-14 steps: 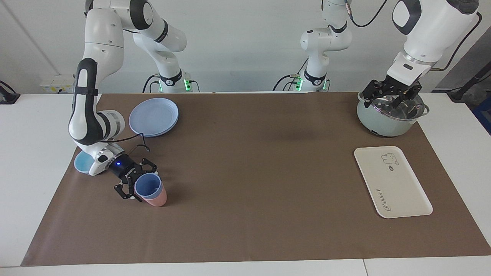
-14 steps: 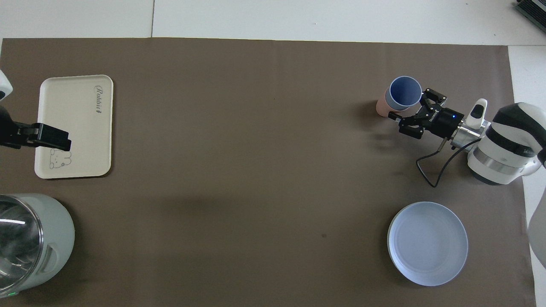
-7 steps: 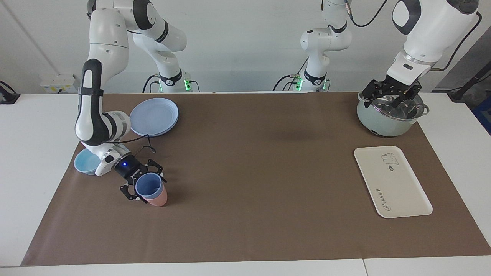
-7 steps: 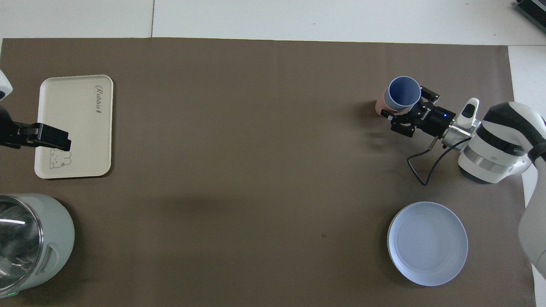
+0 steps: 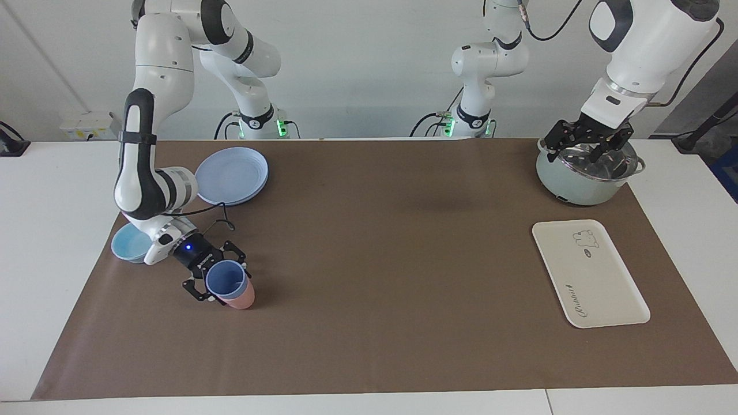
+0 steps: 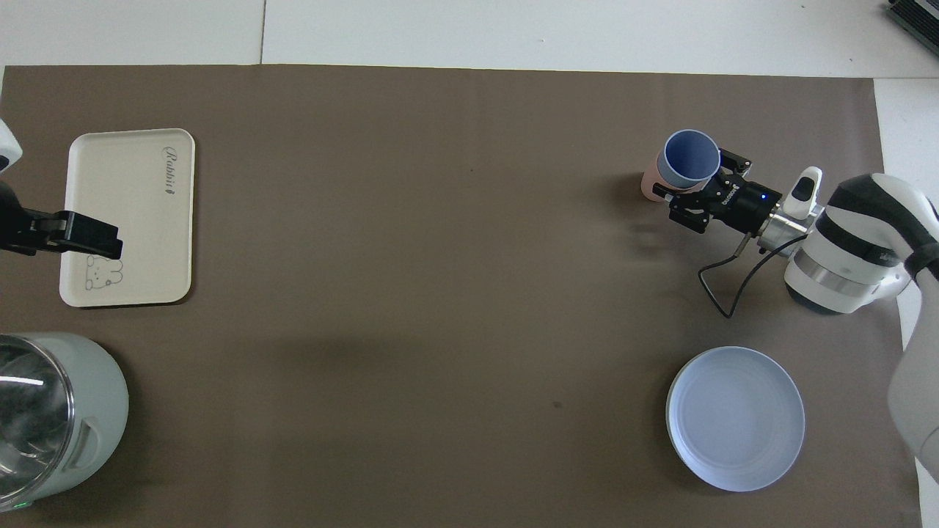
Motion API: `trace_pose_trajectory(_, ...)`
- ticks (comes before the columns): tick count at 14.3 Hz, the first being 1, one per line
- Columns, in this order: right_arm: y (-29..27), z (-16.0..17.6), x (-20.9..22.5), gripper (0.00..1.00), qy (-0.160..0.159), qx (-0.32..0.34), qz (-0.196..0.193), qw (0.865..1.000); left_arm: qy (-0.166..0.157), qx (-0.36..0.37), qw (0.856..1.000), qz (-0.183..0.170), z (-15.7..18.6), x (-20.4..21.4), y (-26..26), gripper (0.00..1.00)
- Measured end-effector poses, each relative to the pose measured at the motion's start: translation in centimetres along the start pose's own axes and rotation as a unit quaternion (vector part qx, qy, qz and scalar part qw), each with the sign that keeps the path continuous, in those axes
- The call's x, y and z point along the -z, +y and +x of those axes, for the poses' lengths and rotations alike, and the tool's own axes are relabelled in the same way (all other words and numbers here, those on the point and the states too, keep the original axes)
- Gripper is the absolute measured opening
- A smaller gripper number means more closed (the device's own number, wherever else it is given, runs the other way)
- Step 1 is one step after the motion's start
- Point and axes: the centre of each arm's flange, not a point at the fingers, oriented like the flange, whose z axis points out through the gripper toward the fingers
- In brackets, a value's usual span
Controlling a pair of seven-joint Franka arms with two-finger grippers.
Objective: Place cup on tray
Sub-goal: 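Close the right gripper on the cup rim and lift it, then carry the cup toward the center while the left gripper reaches it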
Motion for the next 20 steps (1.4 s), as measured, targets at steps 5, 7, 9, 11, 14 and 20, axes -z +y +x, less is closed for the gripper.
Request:
trace_pose_trajectory(5,-1.3,7.2,0.7,0.84,-0.080,0.030,-0.005,0.996,0.011,0.020,1.000,-0.002,0.2,0.4,0.3,1.00)
trace_pose_trajectory(7,-2.6,11.5,1.7,0.84,-0.131,0.049,0.007,0.990,0.011,0.031,0.999,-0.040,0.3,0.3,1.9,1.00)
trace_pose_trajectory(9,-4.3,15.4,2.6,0.84,-0.179,0.067,0.008,0.982,0.008,0.067,0.992,-0.110,0.5,0.2,3.9,1.00)
trace_pose_trajectory(11,-6.2,18.5,3.0,0.84,-0.223,0.091,0.004,0.970,0.007,0.126,0.973,-0.192,1.6,-0.1,6.3,1.00)
trace_pose_trajectory(14,-10.0,22.0,2.2,0.84,-0.286,0.111,0.006,0.952,-0.001,0.214,0.929,-0.301,5.4,-3.0,13.3,1.00)
trace_pose_trajectory(20,-18.9,26.5,-1.9,0.84,-0.368,0.135,0.007,0.920,0.005,0.303,0.871,-0.386,7.5,-7.5,28.4,0.90)
